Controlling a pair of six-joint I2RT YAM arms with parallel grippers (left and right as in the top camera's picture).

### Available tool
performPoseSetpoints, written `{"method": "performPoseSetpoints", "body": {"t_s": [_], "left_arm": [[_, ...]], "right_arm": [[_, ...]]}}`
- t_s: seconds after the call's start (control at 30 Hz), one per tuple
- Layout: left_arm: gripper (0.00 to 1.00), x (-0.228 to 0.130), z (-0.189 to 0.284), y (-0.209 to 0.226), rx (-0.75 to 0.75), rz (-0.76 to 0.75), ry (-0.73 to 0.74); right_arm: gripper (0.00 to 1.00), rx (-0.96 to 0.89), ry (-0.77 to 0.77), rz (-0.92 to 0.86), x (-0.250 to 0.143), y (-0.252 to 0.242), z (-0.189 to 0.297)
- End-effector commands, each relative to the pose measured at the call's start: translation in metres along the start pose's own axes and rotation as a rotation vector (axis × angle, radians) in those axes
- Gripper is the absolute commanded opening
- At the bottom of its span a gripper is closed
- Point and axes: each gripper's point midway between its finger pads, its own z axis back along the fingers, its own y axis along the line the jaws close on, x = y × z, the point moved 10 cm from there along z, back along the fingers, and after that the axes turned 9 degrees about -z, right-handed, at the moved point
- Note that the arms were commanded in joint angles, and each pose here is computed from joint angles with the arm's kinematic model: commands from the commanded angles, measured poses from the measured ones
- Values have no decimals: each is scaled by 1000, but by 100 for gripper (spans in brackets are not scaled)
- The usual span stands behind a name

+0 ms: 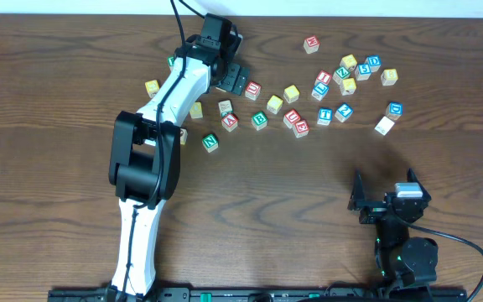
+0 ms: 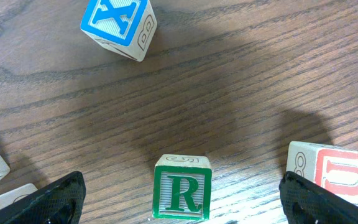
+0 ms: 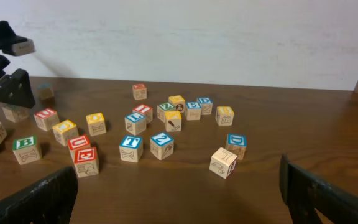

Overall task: Spell out ROBOT
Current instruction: 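Lower the left gripper onto the green R block and close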

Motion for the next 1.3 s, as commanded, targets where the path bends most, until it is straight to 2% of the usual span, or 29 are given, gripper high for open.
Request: {"method": "performPoseSetpoints", "body": {"t_s": [0.0,0.2,0.33,0.67,1.0,1.27], "left_arm": [[98,-10,-15,0,3,-11,39],[100,-14,-19,-3,-19,-10,60],[94,-15,-19,-4,-41,-9,59],[94,-14,-19,-6,-42,-12,57],[95,-15,-21,-6,-42,-12,62],[100,-18,-23,-6,-44,-11,68]], "right_arm": [[99,-6,3,-10,-1,-1,0],[99,-6,3,-10,-1,-1,0],[99,-6,3,-10,-1,-1,0],[99,-6,3,-10,-1,-1,0],[99,-6,3,-10,-1,-1,0],[99,-6,3,-10,-1,-1,0]]}}
